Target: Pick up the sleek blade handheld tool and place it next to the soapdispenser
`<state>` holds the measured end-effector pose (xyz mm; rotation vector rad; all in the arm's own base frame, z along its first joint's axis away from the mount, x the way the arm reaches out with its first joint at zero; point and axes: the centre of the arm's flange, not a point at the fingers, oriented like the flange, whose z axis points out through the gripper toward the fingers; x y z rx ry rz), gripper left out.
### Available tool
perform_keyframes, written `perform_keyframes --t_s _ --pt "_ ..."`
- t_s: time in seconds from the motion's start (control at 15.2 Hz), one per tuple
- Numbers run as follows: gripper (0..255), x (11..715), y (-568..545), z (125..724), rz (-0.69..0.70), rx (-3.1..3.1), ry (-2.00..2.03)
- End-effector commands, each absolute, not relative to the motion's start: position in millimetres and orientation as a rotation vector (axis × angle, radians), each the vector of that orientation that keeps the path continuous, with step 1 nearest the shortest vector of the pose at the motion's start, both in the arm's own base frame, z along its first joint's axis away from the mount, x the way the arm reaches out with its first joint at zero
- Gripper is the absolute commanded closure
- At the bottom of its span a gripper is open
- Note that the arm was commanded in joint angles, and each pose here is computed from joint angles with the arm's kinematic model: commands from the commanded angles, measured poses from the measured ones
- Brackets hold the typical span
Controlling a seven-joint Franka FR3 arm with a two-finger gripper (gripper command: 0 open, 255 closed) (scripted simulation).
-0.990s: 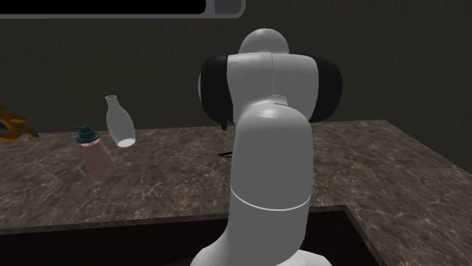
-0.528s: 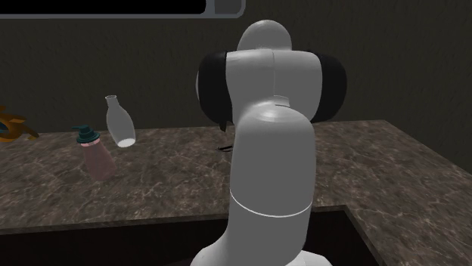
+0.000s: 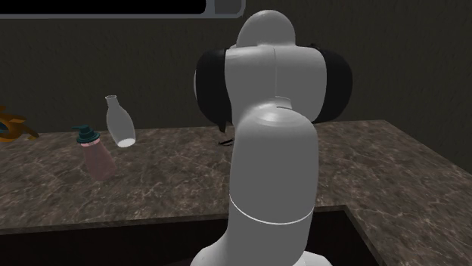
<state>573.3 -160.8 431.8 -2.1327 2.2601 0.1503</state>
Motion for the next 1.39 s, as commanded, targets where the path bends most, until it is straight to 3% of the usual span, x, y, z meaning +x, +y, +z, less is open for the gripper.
perform_keyframes --t_s 0.0,1.32 --pt "255 574.9 -161.1 442.3 0.151 -2.133 2.26" --pt "255 574.9 -161.1 547.9 0.151 -2.133 2.26"
